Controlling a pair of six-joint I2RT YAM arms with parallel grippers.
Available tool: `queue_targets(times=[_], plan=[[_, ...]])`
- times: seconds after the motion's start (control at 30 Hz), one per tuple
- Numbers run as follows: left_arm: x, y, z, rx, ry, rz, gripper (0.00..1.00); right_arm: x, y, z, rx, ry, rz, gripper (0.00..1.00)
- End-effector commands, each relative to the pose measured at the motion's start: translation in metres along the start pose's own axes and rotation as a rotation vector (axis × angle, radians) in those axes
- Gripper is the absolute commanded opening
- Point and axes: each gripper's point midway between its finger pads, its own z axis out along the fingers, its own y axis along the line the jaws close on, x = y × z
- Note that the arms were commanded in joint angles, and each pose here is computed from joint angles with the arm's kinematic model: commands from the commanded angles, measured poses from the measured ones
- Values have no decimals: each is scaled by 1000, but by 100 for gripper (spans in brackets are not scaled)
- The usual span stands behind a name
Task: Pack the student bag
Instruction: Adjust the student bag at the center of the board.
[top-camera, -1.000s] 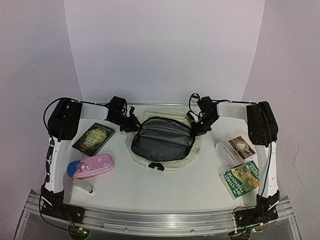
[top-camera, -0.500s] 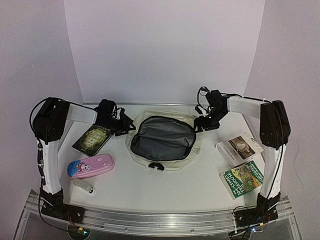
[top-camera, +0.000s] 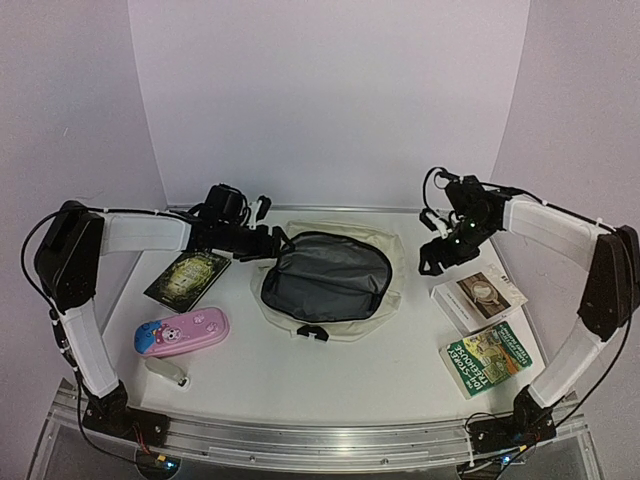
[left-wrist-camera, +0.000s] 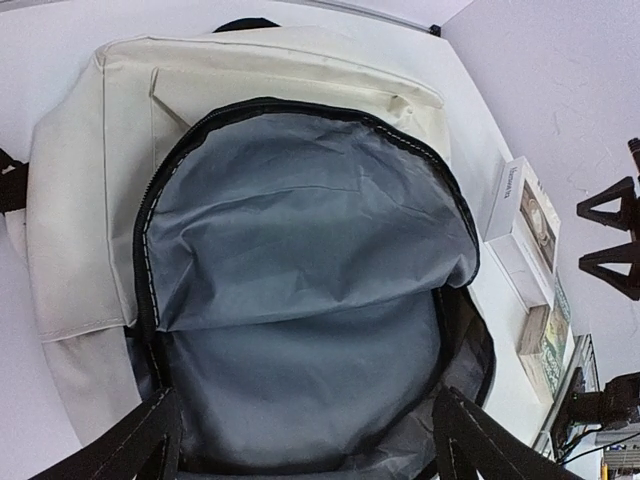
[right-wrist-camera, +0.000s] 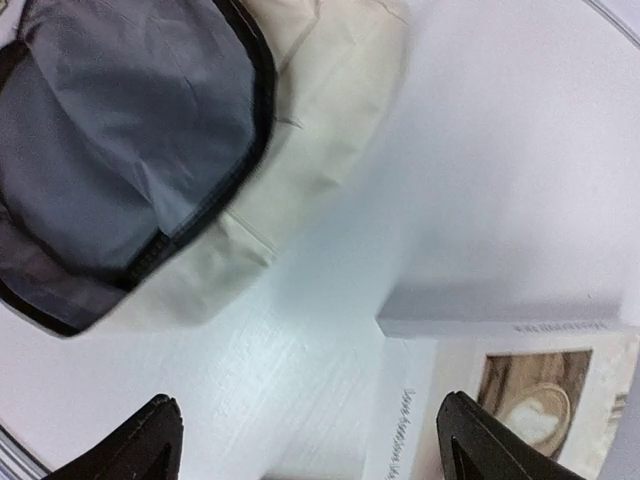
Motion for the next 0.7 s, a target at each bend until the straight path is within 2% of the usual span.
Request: queue_targets(times=[0.0,0.13,0.23,0.43,0.67], plan=[[3,0,-11,-45,-9,19,88,50,-42,-12,262,114,-61,84],[7,-12,-7,-13,-15,12,91,78,-50,-6,317,176,-84,83],[14,-35,8,40,2,10,93,77,-58,-8,304,165,-31,89],[29,-93,51,106,35,80,96,70,-117,-14,297,168,79,98],[35,-120,69,151,40,102,97,74,-181,-5,201,198,218,98]])
